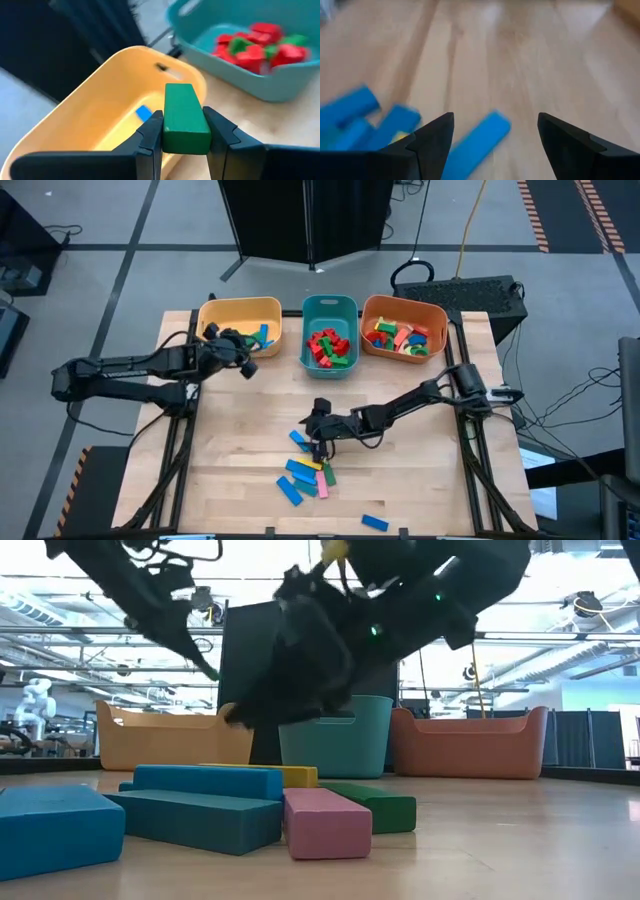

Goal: Sort blocks by size
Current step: Put the green rectangle block into the yellow bin, then put the blue rectangle block into the yellow bin

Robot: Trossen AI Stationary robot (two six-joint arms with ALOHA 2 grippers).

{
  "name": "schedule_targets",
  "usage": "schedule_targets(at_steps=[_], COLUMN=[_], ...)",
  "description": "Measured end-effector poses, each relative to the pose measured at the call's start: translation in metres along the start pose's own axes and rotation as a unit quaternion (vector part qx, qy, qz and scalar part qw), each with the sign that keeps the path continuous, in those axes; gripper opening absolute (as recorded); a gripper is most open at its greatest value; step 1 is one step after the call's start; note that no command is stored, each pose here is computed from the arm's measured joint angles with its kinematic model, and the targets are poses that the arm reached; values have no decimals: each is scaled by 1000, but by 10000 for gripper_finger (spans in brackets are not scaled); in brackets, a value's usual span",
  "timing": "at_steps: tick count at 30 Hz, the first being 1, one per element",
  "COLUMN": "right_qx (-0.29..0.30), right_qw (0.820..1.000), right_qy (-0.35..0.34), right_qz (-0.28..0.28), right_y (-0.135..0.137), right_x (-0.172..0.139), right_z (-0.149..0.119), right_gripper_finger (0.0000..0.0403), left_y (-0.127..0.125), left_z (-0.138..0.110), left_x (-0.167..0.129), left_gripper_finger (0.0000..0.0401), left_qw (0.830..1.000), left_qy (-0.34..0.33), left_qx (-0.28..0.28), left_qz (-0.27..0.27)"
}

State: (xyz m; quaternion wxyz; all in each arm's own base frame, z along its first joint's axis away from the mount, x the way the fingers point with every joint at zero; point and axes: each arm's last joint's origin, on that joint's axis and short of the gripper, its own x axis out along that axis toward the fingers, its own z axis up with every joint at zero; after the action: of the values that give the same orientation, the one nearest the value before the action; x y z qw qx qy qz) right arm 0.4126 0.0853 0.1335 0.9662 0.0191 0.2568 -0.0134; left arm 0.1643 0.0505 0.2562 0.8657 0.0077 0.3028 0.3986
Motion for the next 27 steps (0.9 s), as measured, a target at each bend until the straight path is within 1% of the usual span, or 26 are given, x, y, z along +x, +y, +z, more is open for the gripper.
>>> schedule_targets(at_steps=[1,4,6,8,12,15,18,21,23,27], right_qx=[2,19,24,25,23,41,56,66,71,78], right_qw=[1000,1000,999,999,998,998,996,994,993,990], right_qy=[13,21,28,36,50,51,63,81,97,110], right_qz=[-2,-4,-5,-4,-3,-5,-11,-16,-22,-27], right_y=[1,4,7,10,15,16,15,14,13,13], right_x=[3,14,18,23,26,26,26,25,25,26], right_z=[-1,1,4,4,3,4,1,-2,-5,-10], right_gripper_finger=[274,274,274,274,274,274,274,274,274,274], left_y=[1,8,11,15,20,22,22,22,21,16], left_z=[-2,-18,-26,-35,-49,-54,-54,-53,-54,-53], left_x=[4,14,20,26,34,36,37,37,37,36], left_gripper_finger=[86,86,87,92,126,160,191,210,215,216], left_qw=[1000,998,995,993,989,986,986,987,987,990], left_qy=[3,32,41,59,76,83,82,82,84,87], left_qx=[-14,-29,-54,-64,-75,-88,-93,-94,-95,-95], left_qz=[11,48,67,84,104,112,108,106,95,54])
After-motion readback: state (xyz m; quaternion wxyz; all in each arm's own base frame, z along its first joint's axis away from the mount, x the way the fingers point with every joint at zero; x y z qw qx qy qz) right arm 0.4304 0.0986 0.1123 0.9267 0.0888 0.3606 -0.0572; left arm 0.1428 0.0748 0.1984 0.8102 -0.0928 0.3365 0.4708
